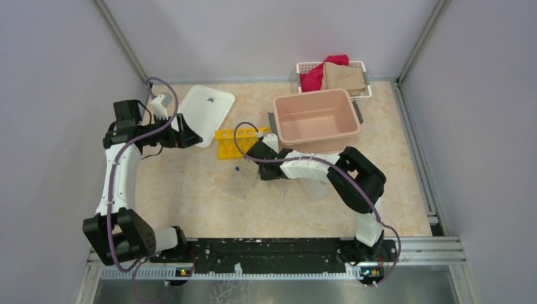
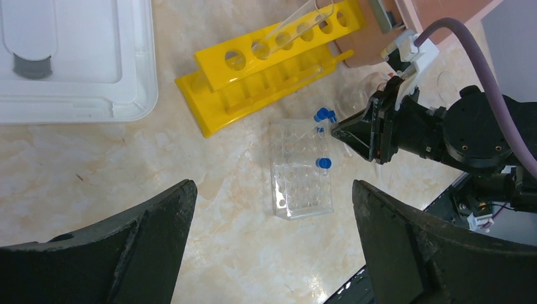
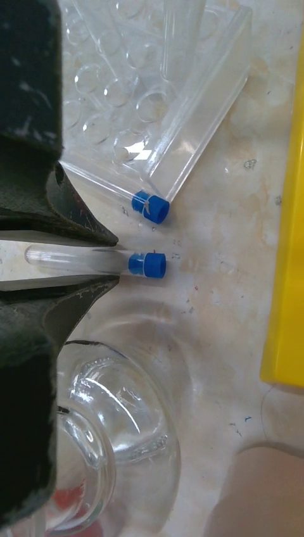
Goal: Organize the chemistry lab equipment
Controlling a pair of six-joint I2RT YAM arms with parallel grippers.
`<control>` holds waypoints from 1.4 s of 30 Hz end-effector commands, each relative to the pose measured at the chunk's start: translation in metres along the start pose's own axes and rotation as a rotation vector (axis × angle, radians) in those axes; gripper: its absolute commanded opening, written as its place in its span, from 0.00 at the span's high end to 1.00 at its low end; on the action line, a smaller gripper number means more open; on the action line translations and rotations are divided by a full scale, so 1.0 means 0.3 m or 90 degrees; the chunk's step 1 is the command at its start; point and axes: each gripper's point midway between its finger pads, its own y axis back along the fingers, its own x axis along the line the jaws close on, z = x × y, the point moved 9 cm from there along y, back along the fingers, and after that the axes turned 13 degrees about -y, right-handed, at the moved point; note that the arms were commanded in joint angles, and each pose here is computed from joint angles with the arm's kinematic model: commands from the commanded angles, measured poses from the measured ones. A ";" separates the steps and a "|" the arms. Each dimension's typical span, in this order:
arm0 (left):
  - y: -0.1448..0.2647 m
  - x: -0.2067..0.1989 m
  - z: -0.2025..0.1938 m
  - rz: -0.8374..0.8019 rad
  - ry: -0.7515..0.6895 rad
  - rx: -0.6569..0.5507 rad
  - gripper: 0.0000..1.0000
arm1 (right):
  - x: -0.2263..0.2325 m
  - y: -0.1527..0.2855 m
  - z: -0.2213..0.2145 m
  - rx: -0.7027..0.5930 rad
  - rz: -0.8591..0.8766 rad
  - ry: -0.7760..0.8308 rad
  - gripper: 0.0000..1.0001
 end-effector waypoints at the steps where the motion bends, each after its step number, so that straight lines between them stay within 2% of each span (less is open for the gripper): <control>1: 0.034 -0.017 0.034 0.004 -0.021 -0.025 0.01 | -0.021 -0.017 0.032 -0.008 -0.065 0.044 0.77; 11: 0.051 -0.033 0.050 0.002 -0.028 -0.039 0.01 | -0.023 -0.044 0.039 0.026 -0.067 0.051 0.78; 15: 0.057 -0.039 0.064 -0.001 -0.031 -0.049 0.01 | -0.021 -0.012 0.072 0.010 -0.053 0.039 0.95; 17: 0.059 -0.043 0.067 -0.007 -0.030 -0.052 0.01 | -0.009 0.031 0.101 -0.009 -0.034 0.031 1.00; 26: 0.080 -0.094 0.083 -0.076 -0.051 -0.082 0.01 | 0.026 0.346 0.256 -0.129 0.080 -0.040 1.00; 33: 0.098 -0.156 0.081 -0.154 -0.071 -0.120 0.01 | 0.148 0.643 0.363 -0.265 0.265 -0.072 1.00; 38: 0.098 -0.206 0.067 -0.217 -0.087 -0.131 0.02 | 0.297 0.716 0.415 -0.294 0.383 -0.083 1.00; 42: 0.077 -0.243 0.056 -0.258 -0.091 -0.120 0.07 | 0.415 0.737 0.422 -0.305 0.445 -0.077 1.00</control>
